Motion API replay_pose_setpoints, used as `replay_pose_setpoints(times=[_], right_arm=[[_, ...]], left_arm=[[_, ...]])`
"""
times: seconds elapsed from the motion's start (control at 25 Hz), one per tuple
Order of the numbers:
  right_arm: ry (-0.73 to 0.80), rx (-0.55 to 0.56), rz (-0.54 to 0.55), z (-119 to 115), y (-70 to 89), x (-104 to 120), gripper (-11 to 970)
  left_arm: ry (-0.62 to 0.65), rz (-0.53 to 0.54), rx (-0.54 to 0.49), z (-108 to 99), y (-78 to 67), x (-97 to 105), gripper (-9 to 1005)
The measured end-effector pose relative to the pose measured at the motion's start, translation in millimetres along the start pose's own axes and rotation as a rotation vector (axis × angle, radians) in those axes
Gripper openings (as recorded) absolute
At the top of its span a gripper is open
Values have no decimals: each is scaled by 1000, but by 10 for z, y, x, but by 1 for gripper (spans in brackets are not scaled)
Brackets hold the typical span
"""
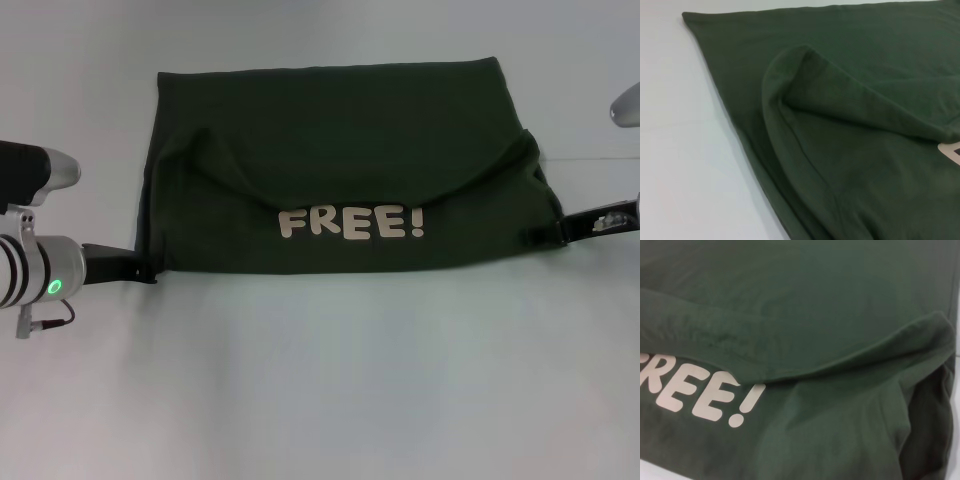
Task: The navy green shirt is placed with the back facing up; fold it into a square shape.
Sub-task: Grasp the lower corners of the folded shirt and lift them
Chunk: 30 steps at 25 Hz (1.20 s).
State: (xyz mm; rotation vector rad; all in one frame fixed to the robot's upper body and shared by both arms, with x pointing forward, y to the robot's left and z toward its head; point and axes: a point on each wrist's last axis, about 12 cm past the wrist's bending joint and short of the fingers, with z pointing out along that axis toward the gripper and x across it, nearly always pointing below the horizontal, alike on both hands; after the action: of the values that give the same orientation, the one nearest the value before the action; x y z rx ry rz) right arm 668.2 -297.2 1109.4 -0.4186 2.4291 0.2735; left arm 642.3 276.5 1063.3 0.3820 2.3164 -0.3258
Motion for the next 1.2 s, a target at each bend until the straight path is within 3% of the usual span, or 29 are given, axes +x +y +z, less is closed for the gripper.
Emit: replay_pose_setpoints(times=[0.84, 1.04, 1.2], right_arm=[[-39, 83, -153, 234, 140, 159, 765], [-37, 93, -156, 254, 139, 208, 719], [-35, 90, -167, 266, 158, 221, 575]], left_arm=[[5, -2, 15, 0, -16, 7, 21], [5, -2, 16, 0, -19, 7, 20], [5, -3, 16, -1, -18, 9, 20]])
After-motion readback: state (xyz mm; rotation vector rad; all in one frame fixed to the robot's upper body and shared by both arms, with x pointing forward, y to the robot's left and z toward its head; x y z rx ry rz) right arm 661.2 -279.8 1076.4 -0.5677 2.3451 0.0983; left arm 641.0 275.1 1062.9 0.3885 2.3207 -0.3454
